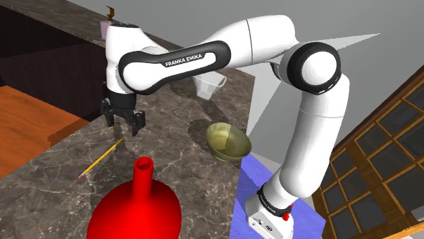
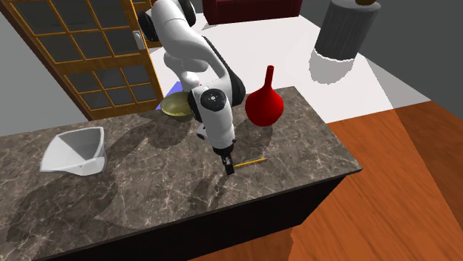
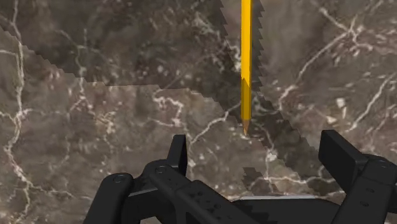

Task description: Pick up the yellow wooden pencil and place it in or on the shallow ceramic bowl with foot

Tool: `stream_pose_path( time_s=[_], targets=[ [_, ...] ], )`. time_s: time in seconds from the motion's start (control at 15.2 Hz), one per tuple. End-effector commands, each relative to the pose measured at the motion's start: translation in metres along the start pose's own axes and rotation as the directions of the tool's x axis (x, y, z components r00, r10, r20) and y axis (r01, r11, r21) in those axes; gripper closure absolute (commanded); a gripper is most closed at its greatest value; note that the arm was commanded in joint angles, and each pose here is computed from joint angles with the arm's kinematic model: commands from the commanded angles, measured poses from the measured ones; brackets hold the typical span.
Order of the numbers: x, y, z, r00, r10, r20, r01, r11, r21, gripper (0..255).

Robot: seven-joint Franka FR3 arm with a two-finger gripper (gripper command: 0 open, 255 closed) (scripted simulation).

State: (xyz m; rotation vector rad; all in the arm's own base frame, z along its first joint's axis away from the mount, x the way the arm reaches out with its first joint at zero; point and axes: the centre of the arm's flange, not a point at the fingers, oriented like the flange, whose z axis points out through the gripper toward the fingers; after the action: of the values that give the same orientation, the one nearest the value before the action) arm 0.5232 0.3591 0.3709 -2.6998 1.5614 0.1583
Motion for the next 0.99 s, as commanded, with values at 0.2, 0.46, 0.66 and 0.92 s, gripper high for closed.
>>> stream_pose_path(
  time_s=[0.2, 0.46, 0.66, 0.92],
  targets=[
    [0.001, -0.002, 0.027, 1.0, 0.008, -0.001, -0.008, 1.0, 0.001, 0],
    [0.001, -0.002, 0.035, 1.0, 0.008, -0.001, -0.008, 1.0, 0.001, 0],
    [0.001, -0.002, 0.035, 1.0, 0.008, -0.001, -0.008, 1.0, 0.001, 0],
    [0.001, -0.002, 0.035, 1.0, 0.008, -0.001, -0.008, 1.0, 0.001, 255]
  ],
)
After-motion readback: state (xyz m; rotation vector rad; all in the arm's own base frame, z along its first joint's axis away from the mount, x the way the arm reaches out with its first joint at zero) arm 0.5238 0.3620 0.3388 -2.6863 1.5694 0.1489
